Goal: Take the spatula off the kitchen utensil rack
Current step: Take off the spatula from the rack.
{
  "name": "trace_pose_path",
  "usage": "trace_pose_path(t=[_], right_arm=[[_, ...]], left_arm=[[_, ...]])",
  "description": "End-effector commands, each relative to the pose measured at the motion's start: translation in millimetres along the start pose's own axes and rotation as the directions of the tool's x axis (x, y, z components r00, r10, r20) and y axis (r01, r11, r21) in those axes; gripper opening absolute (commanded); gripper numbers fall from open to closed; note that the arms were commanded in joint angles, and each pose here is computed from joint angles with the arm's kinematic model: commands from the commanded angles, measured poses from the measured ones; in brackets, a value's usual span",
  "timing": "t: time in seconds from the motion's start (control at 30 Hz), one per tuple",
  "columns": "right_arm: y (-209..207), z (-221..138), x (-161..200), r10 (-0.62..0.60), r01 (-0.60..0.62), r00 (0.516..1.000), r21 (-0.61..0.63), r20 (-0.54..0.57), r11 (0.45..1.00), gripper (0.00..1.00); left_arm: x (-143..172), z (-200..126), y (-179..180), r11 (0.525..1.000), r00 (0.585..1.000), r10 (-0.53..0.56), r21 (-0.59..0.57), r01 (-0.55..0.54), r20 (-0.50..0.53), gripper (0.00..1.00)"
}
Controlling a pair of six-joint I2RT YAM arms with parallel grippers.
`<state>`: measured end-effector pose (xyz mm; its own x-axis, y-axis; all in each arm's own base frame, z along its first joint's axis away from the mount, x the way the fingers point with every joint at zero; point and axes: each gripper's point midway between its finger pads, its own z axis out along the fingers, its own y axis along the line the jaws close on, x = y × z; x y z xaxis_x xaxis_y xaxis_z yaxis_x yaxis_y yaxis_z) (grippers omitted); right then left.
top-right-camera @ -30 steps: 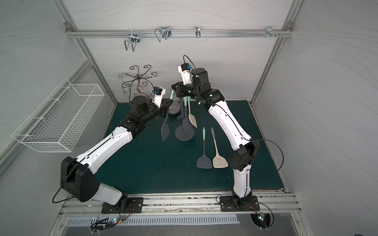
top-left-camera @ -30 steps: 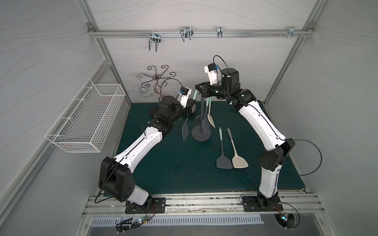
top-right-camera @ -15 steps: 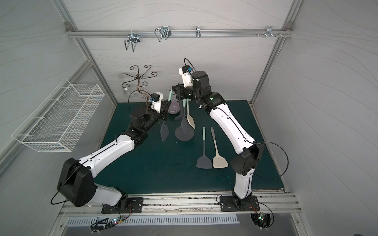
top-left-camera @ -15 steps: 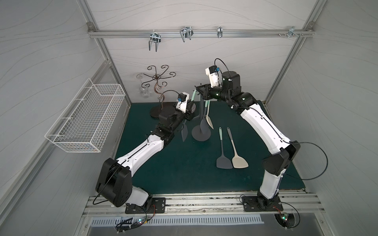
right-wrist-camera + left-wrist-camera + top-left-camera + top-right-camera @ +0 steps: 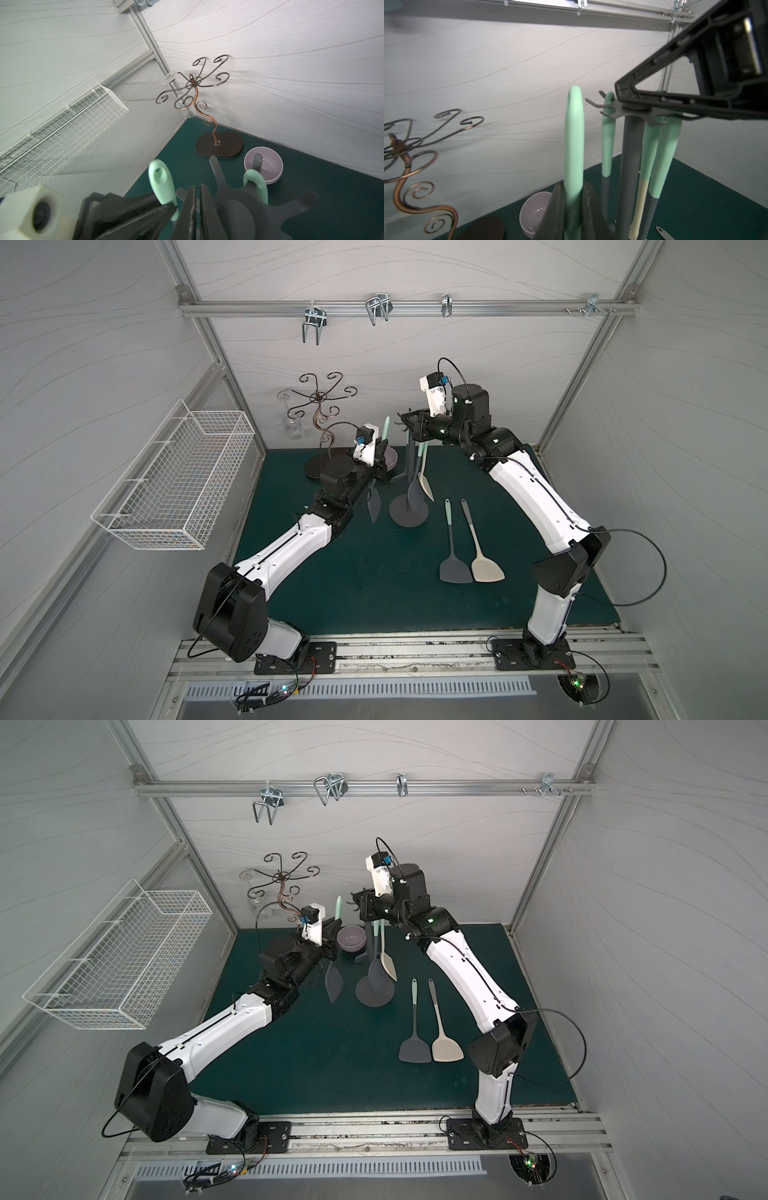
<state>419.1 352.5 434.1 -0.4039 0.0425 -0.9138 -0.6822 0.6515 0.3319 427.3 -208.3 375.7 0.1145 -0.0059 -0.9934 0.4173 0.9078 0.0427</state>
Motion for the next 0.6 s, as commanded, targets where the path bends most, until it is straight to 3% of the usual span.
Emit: trace_pose_path(t=[0.0,0.2,0.37,0.57], right_arm=[[-32.3,20.9,59.0,0.043,-0.027,0.981,0.087,-0.188,0.996,0.08],[-1.4,13.0,35.8,0.016,-0.022,0.987,-0.038,-0.157,0.999,0.20],[33.8,-1.6,8.9,-0.025,0.008,0.994,-0.157,-0.110,0.988,0.41],[54.6,-23.1,-20.1,-0.048,0.038,0.998,-0.208,-0.044,0.977,0.46]], left_arm=[[-75.8,-13.7,14.2,0.998,0.981,0.005,-0.061,0.007,0.194,0.00],[-71.9,-17.7,13.4,0.999,0.992,-0.015,-0.033,0.020,0.125,0.00],[-70.2,-30.1,18.6,0.996,0.993,-0.093,-0.009,0.094,0.079,0.00],[-85.8,-51.5,24.3,0.986,0.985,-0.166,0.020,0.165,0.052,0.00]])
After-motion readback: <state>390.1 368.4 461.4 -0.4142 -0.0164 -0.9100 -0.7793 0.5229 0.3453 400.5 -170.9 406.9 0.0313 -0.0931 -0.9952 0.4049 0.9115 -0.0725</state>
